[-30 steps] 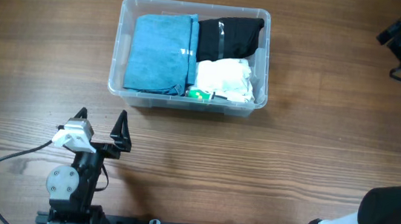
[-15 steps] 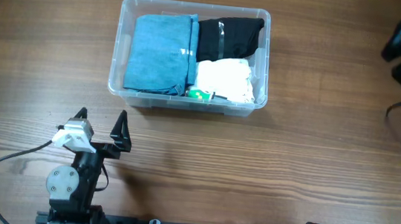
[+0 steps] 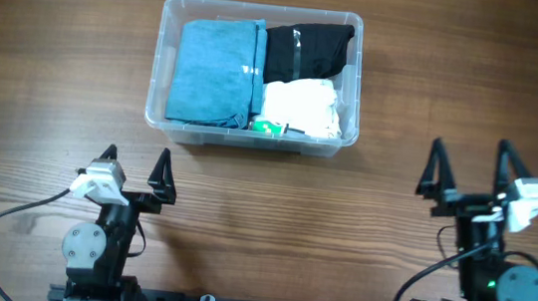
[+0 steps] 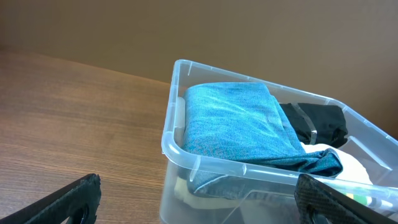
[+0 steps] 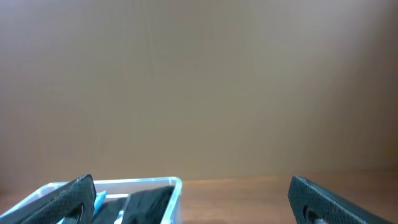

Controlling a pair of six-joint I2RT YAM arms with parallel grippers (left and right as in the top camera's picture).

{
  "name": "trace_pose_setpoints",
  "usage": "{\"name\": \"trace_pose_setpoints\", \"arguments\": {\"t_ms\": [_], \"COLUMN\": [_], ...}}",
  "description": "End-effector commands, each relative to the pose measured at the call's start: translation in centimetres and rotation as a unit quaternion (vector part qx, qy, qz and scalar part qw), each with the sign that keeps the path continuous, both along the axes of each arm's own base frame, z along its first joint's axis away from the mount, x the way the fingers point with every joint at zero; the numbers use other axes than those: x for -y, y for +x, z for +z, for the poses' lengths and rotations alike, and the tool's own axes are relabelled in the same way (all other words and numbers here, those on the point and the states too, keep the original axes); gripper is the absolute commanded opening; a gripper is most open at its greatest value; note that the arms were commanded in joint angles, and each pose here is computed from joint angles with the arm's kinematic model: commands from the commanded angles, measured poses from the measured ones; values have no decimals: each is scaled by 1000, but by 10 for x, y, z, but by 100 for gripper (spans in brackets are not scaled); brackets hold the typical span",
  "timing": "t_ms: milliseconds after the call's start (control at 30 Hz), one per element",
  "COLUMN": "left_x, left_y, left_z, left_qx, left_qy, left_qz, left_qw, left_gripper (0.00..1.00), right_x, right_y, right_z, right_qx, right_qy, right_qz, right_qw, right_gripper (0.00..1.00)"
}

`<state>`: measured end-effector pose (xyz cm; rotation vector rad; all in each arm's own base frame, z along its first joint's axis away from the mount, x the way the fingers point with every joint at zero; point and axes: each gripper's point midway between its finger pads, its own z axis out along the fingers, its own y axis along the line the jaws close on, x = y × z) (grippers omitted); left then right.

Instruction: Pack container

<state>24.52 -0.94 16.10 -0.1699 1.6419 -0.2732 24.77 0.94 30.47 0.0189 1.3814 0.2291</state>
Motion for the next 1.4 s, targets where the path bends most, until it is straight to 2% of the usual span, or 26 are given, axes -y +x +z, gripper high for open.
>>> {"name": "trace_pose_setpoints", "arguments": {"t_ms": [0,333,633,1000,1133,1367], "left_x": [-3,-3,-3,-3,-3,-3], "left_y": [0,0,0,0,0,0], "left_z": [-2,-2,-2,-2,-2,-2], "left_qx": [1,1,1,1,1,1], "left_qy": [-6,-6,-6,-6,-6,-6], "left_qz": [9,9,9,9,9,9], "left_qw": [1000,1000,1000,1000,1000,1000], "left_gripper": [100,100,100,100,100,100], "right_x": [-8,-9,-9,-9,-19,-20], "right_y": [-2,-3,-3,-3,-5,-5], "right_z": [-33,-91,-126,-125,-124,-124], "right_qx": [-1,-18,-89,-88,-75,-66], "right_qy": [-10,-4,2,-2,-69,-117], "right_qz": [15,10,9,9,31,31], "right_qw": [1000,1000,996,996,994,990], "right_gripper": [100,100,100,100,100,100]}}
